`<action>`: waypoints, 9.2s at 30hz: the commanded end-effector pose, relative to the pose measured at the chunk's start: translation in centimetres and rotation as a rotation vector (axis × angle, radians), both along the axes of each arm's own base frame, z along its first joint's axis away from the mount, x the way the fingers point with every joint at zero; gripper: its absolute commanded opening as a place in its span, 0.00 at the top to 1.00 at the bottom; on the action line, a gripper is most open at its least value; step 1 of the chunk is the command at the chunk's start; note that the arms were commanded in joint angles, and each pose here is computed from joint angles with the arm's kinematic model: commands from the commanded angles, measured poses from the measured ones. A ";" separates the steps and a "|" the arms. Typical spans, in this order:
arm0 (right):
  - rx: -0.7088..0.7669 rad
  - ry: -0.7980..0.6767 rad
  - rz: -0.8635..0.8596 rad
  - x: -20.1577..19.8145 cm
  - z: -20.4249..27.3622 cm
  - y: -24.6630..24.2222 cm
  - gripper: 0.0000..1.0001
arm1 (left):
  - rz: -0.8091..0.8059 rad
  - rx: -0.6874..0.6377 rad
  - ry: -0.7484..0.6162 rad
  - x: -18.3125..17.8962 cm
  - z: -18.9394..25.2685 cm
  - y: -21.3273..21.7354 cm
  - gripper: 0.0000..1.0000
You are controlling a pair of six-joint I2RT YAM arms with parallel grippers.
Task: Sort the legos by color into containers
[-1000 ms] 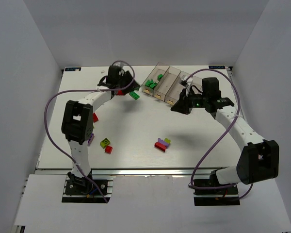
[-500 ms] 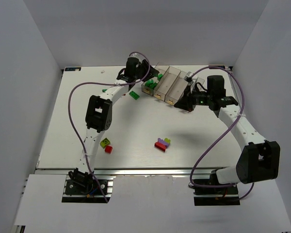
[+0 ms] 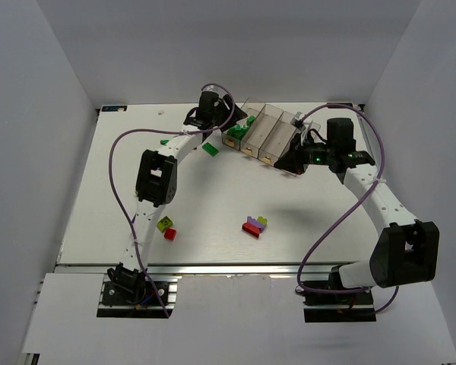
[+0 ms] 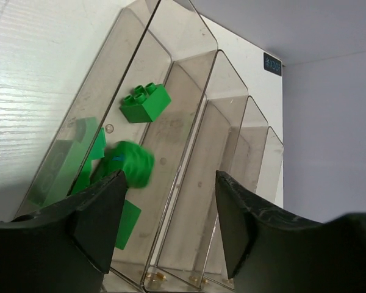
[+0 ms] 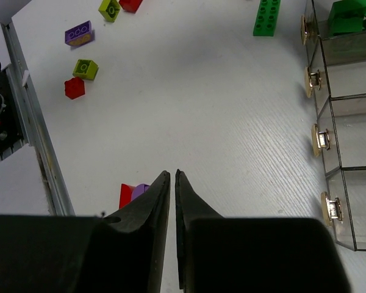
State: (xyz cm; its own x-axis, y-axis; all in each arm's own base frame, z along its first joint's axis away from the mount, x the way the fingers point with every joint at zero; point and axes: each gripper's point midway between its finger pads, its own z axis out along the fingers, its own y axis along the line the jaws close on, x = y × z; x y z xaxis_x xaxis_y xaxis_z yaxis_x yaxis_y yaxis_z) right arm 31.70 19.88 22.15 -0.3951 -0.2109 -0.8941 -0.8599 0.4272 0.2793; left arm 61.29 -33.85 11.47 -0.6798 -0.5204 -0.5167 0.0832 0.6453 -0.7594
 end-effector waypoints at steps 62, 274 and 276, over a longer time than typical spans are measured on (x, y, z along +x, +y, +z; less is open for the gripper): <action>-0.380 -0.155 -0.123 20.1 -18.8 23.1 0.42 | 0.617 0.393 0.063 -37.8 9.2 32.2 0.02; 0.115 -0.180 -0.030 0.5 6.4 -2.0 0.47 | 0.122 0.844 0.287 -4.5 -7.4 22.1 0.39; 0.117 -0.182 -0.029 0.5 6.5 -2.0 0.47 | 0.110 0.847 0.278 -4.2 -7.7 21.7 0.41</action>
State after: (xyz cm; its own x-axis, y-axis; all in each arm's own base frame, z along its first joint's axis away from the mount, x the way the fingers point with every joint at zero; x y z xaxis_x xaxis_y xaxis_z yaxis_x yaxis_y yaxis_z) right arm 32.55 17.91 27.27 -0.2802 -0.1014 -0.9546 -0.8726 0.4414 0.2093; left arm 57.28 -12.55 4.16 -0.7958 -0.1513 -0.5864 -0.1391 0.9881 -0.0662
